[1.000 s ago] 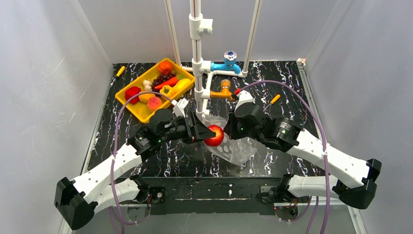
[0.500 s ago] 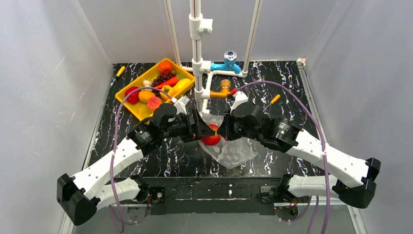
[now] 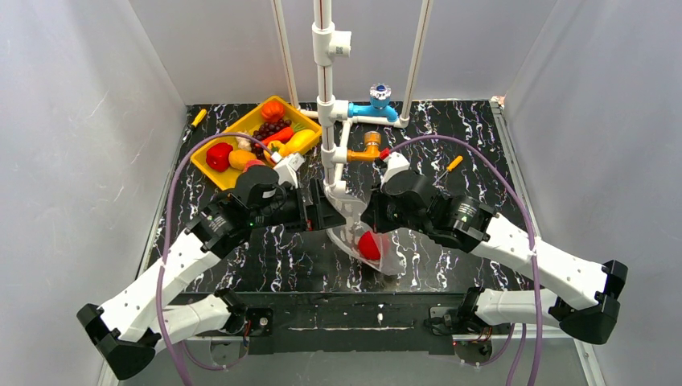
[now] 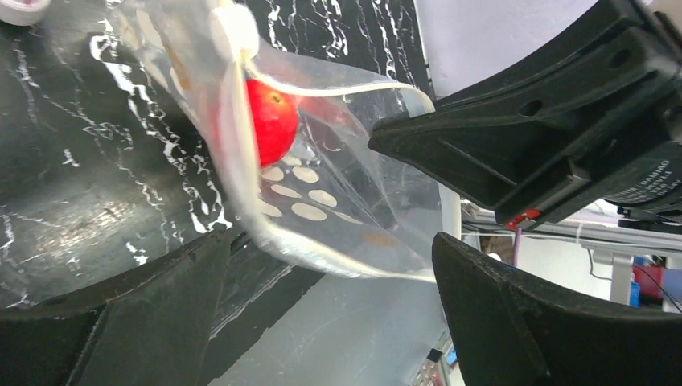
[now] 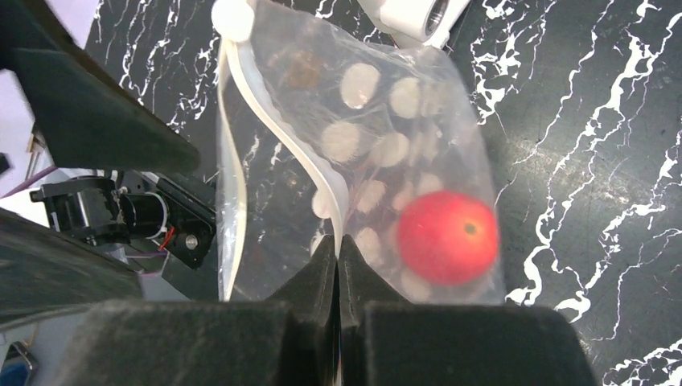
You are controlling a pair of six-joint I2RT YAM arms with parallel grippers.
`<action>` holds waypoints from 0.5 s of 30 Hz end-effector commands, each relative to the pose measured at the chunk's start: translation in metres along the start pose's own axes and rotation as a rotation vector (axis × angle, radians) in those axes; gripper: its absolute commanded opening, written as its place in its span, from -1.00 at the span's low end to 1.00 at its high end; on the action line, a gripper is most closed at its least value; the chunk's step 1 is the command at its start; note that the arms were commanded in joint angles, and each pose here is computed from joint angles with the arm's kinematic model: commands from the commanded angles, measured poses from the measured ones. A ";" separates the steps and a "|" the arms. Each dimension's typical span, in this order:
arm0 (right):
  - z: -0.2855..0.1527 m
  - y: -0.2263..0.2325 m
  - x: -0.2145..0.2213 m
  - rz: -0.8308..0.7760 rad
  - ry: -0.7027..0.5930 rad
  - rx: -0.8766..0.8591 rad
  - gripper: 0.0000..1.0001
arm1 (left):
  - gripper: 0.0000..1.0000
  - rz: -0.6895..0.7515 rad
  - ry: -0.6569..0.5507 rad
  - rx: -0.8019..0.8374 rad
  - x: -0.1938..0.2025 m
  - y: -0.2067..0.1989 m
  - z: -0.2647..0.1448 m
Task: Place the food in the zip-top bag and seal the zipper
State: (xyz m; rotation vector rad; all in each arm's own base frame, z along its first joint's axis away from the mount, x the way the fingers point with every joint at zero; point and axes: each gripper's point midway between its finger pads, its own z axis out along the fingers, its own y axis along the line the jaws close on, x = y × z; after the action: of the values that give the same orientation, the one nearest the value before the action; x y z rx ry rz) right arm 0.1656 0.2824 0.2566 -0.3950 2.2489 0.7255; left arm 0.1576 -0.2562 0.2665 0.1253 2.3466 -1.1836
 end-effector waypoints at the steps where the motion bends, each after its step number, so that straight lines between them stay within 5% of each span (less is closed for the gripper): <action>1: -0.007 0.007 -0.014 -0.002 -0.063 -0.048 -0.97 | 0.80 0.037 0.004 -0.128 0.002 0.016 -0.020; 9: -0.003 0.005 -0.008 -0.018 -0.041 -0.043 -0.97 | 0.74 0.040 -0.065 -0.195 -0.008 0.024 -0.034; 12: -0.003 0.001 -0.005 -0.027 -0.039 -0.031 -0.97 | 0.96 0.060 -0.091 -0.336 -0.014 0.046 -0.045; 15: -0.005 -0.004 -0.003 -0.033 -0.040 -0.019 -0.97 | 0.96 0.122 -0.093 -0.501 -0.023 0.072 -0.060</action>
State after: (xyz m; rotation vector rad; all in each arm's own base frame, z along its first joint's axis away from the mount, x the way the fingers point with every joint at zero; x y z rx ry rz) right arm 0.1655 0.2809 0.2489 -0.4230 2.2477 0.7148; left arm 0.1645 -0.2054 0.2584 0.0359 2.4224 -0.8184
